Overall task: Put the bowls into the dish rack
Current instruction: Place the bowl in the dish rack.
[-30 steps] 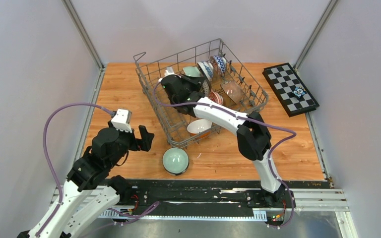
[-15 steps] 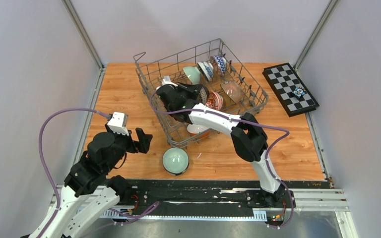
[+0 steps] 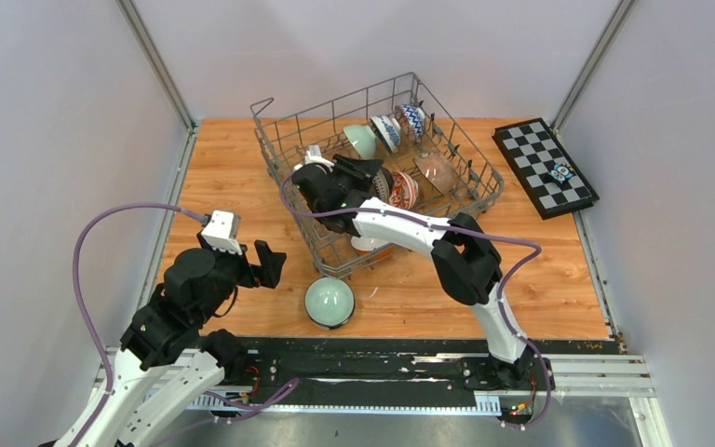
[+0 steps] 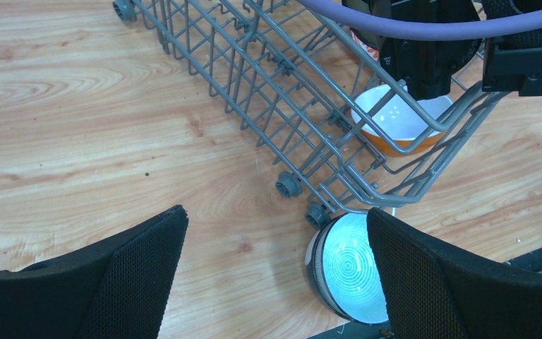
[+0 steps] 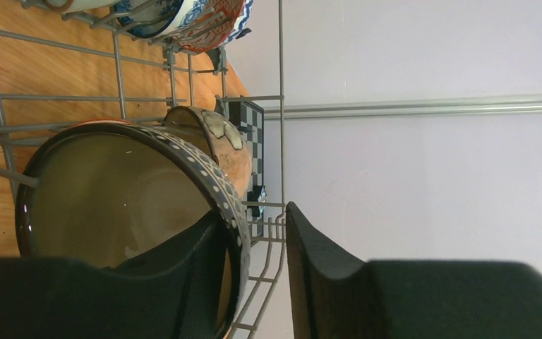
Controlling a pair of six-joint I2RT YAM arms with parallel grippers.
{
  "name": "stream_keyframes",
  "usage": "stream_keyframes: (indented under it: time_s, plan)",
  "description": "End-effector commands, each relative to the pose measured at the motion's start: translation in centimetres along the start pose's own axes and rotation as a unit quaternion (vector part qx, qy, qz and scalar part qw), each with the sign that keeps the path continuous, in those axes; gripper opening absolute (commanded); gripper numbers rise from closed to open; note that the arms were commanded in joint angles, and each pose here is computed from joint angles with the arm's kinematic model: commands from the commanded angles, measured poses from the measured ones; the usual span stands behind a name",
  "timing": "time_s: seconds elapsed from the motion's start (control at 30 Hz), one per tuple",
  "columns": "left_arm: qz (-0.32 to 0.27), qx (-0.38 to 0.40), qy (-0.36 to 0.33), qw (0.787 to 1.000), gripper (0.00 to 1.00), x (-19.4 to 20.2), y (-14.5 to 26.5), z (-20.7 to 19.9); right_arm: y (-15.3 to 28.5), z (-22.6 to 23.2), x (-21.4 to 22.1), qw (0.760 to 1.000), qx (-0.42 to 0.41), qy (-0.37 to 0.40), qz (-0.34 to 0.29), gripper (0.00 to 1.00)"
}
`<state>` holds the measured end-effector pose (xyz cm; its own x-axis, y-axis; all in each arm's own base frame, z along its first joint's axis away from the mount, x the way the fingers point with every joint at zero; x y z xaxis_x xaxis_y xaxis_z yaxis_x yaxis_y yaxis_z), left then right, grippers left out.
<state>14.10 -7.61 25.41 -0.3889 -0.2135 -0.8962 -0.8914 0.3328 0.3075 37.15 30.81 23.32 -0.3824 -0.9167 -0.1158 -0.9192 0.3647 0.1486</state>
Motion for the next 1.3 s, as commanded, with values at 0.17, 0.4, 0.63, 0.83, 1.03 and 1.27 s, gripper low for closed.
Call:
stream_keyframes:
  time_s: [0.17,0.4,0.63,0.83,1.03,1.27]
  plan:
    - [-0.006,0.007,-0.006,1.000,1.00,0.0,-0.1,-0.1,3.0,1.0,0.1,0.999,-0.015,0.044,-0.016,0.52]
    - [-0.005,0.005,-0.007,1.000,1.00,0.1,-0.1,0.0,4.8,0.1,0.7,0.997,-0.065,-0.001,-0.036,0.69]
    - [-0.004,0.001,-0.007,1.000,1.00,0.1,-0.2,0.0,6.3,-1.0,2.4,0.973,-0.193,-0.101,-0.072,0.75]
    - [0.002,-0.005,-0.007,1.000,1.00,0.2,-0.4,0.1,7.2,-2.2,3.1,0.945,-0.275,-0.149,-0.093,0.77]
    - [-0.001,-0.016,-0.005,1.000,1.00,0.2,-0.3,0.4,7.4,-5.1,5.2,0.924,-0.318,-0.189,-0.098,0.78]
    - [0.001,-0.016,-0.005,1.000,1.00,0.2,-0.4,0.4,7.7,-7.2,10.4,0.878,-0.407,-0.241,-0.079,0.73]
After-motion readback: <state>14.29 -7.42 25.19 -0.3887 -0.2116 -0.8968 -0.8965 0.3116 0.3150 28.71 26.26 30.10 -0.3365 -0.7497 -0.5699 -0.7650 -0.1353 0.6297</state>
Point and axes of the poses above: each gripper's point midway between its finger pads, its own y axis back along the fingers, its own z axis along the line the jaws close on, x = y × z, the point moved 5 cm from there along y, back along the fingers, and after that the axes turned 7 degrees about y, right-handed, at the moved point
